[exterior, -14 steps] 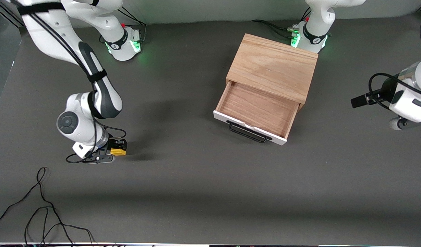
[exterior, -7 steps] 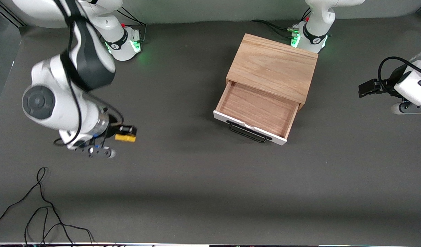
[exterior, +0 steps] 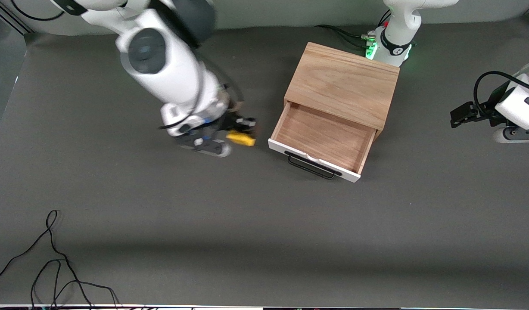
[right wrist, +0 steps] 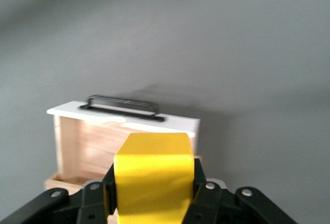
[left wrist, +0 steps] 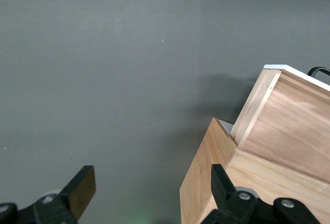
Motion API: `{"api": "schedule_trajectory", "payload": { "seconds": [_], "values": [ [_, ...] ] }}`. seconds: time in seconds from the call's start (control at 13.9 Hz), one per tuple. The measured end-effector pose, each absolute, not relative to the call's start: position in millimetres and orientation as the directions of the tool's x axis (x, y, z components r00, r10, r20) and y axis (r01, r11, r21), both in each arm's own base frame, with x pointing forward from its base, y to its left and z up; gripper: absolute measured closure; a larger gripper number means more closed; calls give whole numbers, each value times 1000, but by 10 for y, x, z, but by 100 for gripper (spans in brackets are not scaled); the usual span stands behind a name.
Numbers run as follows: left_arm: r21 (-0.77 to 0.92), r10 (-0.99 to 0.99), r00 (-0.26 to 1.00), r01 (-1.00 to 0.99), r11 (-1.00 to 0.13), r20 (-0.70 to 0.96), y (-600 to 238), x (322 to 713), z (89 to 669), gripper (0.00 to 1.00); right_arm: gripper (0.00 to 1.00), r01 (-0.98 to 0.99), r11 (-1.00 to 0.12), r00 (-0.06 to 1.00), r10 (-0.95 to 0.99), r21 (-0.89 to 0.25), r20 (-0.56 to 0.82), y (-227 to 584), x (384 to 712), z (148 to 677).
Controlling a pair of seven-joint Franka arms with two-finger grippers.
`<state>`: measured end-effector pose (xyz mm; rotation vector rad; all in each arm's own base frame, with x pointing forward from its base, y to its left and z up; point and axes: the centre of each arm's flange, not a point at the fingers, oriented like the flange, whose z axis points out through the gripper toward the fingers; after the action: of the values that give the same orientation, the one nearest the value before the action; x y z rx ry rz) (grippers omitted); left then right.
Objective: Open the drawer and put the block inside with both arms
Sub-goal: 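Carry the yellow cube with the right gripper over the open drawer, then lower the cube into the drawer and open the right gripper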
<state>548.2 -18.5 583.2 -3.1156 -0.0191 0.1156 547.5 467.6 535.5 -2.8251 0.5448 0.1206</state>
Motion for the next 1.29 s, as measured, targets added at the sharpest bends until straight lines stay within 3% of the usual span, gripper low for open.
{"api": "schedule_trajectory", "payload": {
  "seconds": [0.29,0.57,0.93,1.29],
  "values": [
    [-23,6,998,5,-1000,-57,-183,5500,5856,0,45,-400,-891,916,-391,-215,-88,5665,5045,4444],
    [-22,10,999,9,-1000,-44,-143,5519,5912,0,45,-473,-864,881,-460,-173,-113,6032,4859,3707],
    [-22,-1,999,-2,-1000,-48,-194,5553,5884,0,45,-538,-836,841,-524,-108,-131,6222,4657,3179],
    [-21,-9,999,-10,-1000,-50,-206,5555,5878,0,45,-550,-830,834,-539,-97,-114,6360,4479,3083]
  ]
}}
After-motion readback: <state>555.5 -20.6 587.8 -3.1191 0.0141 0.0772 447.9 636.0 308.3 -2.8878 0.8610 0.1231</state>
